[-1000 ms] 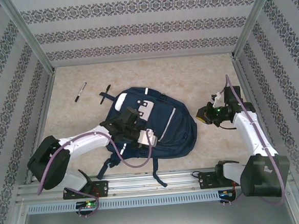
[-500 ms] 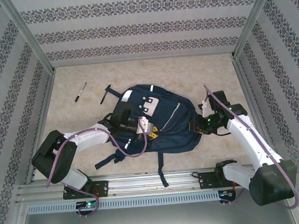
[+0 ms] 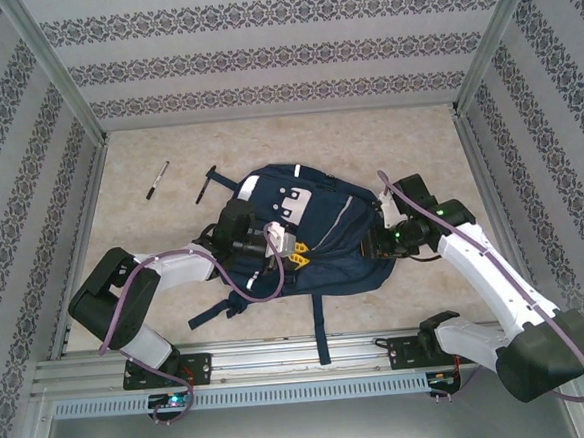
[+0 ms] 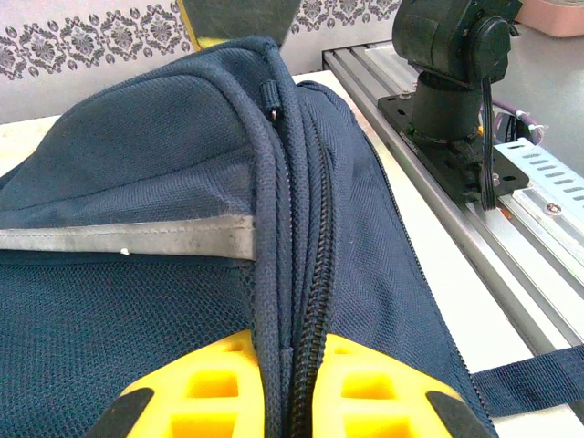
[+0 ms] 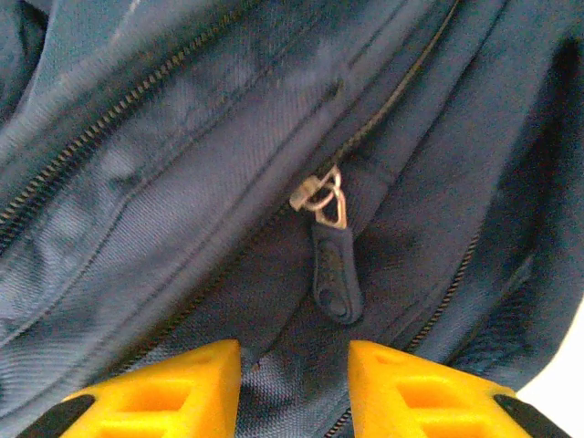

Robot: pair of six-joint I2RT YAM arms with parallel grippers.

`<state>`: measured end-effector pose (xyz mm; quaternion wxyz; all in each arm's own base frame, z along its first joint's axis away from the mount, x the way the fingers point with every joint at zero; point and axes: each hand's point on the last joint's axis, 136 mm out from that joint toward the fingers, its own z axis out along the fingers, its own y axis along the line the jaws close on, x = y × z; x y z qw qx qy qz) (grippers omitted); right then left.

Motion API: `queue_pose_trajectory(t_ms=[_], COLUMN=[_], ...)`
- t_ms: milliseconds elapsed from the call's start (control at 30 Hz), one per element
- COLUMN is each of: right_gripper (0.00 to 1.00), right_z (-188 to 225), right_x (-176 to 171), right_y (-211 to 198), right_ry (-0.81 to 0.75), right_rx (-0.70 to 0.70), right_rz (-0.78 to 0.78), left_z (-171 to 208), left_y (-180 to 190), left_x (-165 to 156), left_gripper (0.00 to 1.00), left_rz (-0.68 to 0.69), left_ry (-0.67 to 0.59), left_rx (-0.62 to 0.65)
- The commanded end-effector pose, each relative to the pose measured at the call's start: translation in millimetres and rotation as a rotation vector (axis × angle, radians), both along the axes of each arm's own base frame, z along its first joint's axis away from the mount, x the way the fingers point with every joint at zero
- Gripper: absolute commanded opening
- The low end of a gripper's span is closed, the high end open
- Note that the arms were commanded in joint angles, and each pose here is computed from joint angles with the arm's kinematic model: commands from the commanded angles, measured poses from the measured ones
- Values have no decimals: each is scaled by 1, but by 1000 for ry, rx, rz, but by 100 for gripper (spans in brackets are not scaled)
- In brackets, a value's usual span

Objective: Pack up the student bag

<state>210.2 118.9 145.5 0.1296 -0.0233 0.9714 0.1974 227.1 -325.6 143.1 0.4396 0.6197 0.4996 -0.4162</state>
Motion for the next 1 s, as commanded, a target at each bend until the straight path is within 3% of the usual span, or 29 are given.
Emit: queue_pose_trajectory(t_ms=[0, 567, 767, 900, 967], right_gripper=[36, 39, 37, 31, 21], right_z=[11, -29, -37, -38, -39], right_x=[5, 31, 35, 42, 47], right_y=[-8, -8, 20, 19, 10], right_ry=[-38, -40, -32, -66, -93], right_rx=[-57, -97, 72, 58, 4], right_rz=[6, 29, 105, 108, 84], left_z=[31, 33, 33, 33, 33], left_y=[1, 5, 6, 6, 6], left_x=[-11, -10, -11, -12, -11], left_gripper=[0, 0, 0, 0, 0], left_rz=[-95, -88, -87, -95, -99], left_ry=[-102, -99, -100, -96, -90], left_rx=[-98, -115, -118, -122, -123])
